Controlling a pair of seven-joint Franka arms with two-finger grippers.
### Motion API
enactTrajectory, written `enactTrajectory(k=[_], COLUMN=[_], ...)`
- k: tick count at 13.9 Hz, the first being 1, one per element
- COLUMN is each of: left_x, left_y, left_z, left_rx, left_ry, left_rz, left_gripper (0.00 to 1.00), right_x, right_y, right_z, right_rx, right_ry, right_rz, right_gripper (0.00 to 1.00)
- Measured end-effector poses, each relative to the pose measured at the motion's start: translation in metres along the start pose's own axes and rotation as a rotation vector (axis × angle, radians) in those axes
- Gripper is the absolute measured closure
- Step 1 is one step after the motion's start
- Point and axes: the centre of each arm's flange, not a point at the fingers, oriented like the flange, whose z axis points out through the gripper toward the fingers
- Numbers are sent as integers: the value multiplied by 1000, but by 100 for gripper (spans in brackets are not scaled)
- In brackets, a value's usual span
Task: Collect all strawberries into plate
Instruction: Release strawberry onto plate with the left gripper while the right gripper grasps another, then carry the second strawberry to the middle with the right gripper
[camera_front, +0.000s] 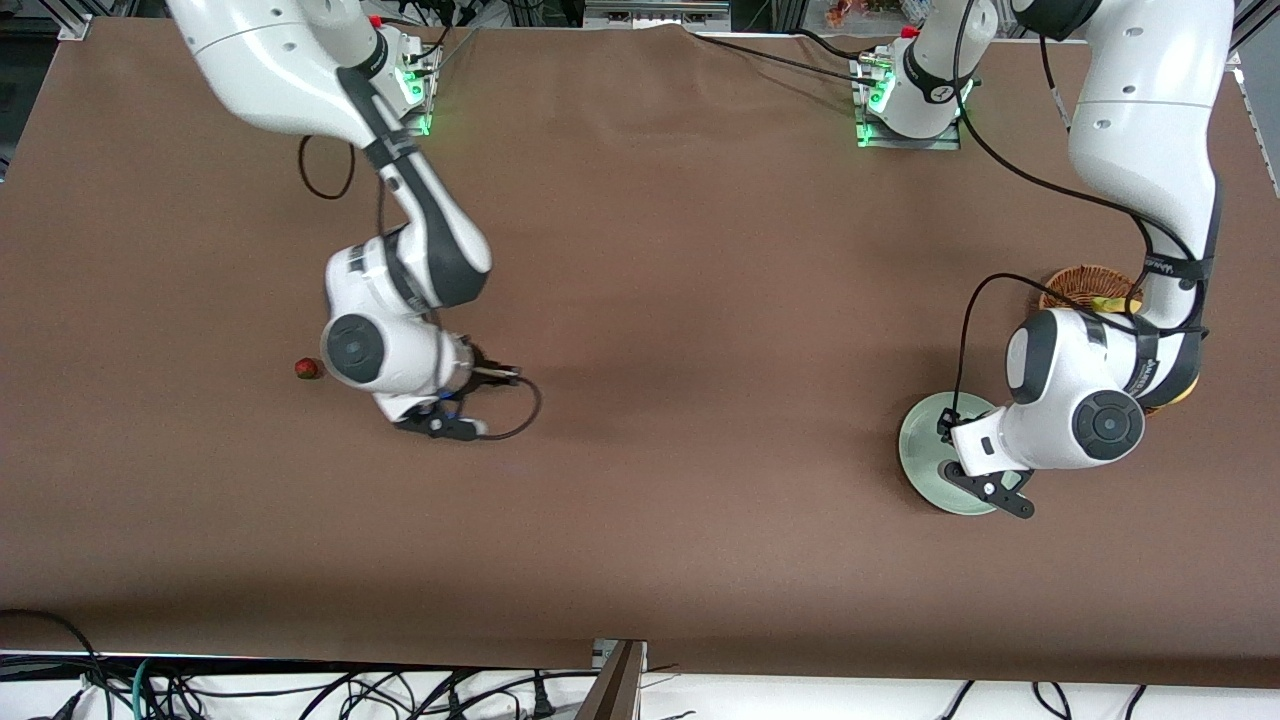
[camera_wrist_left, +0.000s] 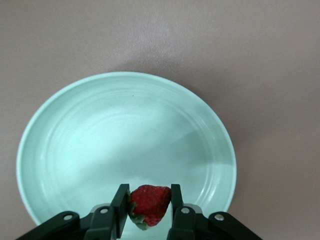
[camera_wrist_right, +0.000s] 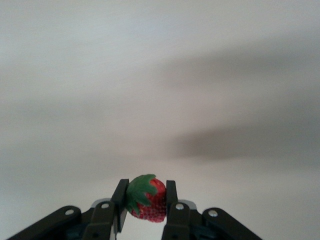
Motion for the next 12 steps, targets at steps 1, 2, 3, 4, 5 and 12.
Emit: enactTrajectory(k=[1, 2, 3, 4, 5, 12], left_x=[0, 0, 0, 0, 0, -2], left_y=[0, 0, 0, 0, -1, -11], left_z=[3, 4, 5, 6, 7, 3], left_rx=[-1, -2, -3, -4, -5, -2], left_ry=[-2, -4, -5, -6, -8, 3], left_rz=[2, 4, 4, 4, 3, -12], left_gripper=[62, 56, 48, 48, 43, 0], right_x=[-15, -29, -40, -52, -66, -137], right_y=[-32, -58, -80, -99, -117, -187], right_z=[5, 13, 26, 41, 60, 137], right_rx=[32, 64, 101, 142, 185, 370], right_ry=[24, 52, 80, 111, 139, 196], right_rz=[46, 82, 109, 130, 147, 242], right_gripper=[66, 66, 66, 66, 66, 66])
